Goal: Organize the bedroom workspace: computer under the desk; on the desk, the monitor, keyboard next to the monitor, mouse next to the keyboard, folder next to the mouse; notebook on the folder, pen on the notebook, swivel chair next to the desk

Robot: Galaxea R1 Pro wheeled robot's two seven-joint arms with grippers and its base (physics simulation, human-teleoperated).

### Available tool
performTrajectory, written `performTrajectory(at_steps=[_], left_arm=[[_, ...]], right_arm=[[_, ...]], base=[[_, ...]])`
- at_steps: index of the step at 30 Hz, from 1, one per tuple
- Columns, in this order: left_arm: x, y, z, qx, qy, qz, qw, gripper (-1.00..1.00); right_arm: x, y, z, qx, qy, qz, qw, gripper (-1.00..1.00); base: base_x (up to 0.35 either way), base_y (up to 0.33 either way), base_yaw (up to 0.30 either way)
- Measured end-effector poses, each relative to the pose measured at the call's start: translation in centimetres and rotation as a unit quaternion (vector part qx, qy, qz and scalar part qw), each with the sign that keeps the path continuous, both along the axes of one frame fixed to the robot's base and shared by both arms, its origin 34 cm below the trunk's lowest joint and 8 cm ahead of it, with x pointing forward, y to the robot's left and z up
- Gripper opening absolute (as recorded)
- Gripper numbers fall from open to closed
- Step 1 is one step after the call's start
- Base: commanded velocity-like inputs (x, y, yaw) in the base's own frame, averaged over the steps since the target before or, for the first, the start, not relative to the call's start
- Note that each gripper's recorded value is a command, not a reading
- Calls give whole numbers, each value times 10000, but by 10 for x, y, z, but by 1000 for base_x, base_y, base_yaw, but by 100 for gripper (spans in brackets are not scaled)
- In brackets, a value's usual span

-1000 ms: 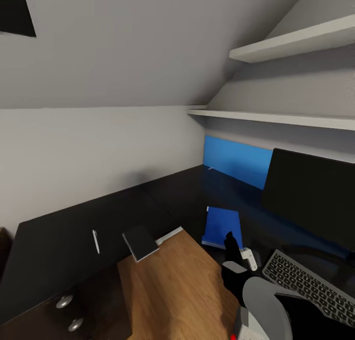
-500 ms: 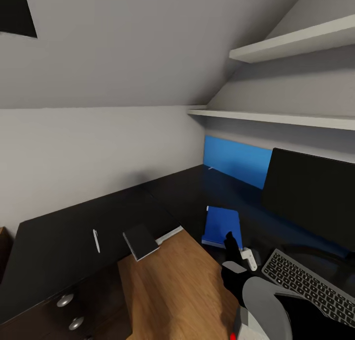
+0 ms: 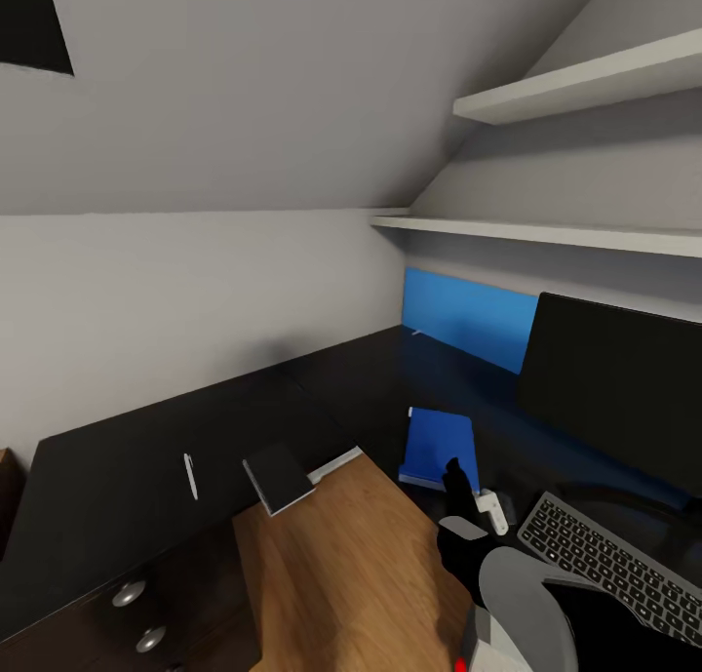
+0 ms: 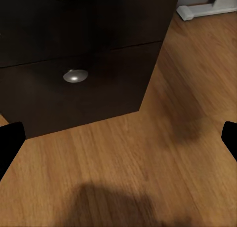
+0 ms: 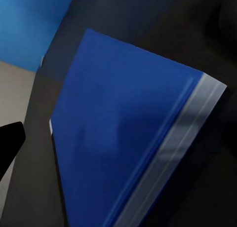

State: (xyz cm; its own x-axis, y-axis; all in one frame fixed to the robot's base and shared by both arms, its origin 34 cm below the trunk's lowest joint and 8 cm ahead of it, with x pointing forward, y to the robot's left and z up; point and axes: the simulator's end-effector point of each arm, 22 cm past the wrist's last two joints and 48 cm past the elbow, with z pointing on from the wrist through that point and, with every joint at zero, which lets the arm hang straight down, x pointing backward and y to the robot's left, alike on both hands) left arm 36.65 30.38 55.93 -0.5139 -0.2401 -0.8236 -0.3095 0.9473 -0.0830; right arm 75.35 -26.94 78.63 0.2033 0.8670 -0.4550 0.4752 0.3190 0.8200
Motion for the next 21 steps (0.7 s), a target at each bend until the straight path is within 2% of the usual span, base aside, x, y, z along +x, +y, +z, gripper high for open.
performTrajectory(at_steps=[6,15,21], left_arm=[[0,0,0,0,1,0,10000,100],[0,0,0,-1,5,-1,10000,100],[0,1,0,2,10,14,10000,100]], right_arm=[[0,0,0,-5,-7,6,10000,100],[1,1,1,-34,-15,37,10000,100],[1,2,2,-50,-28,61,10000,100]], base=[[-10,0,0],[-148,0,0],[-45,0,0]])
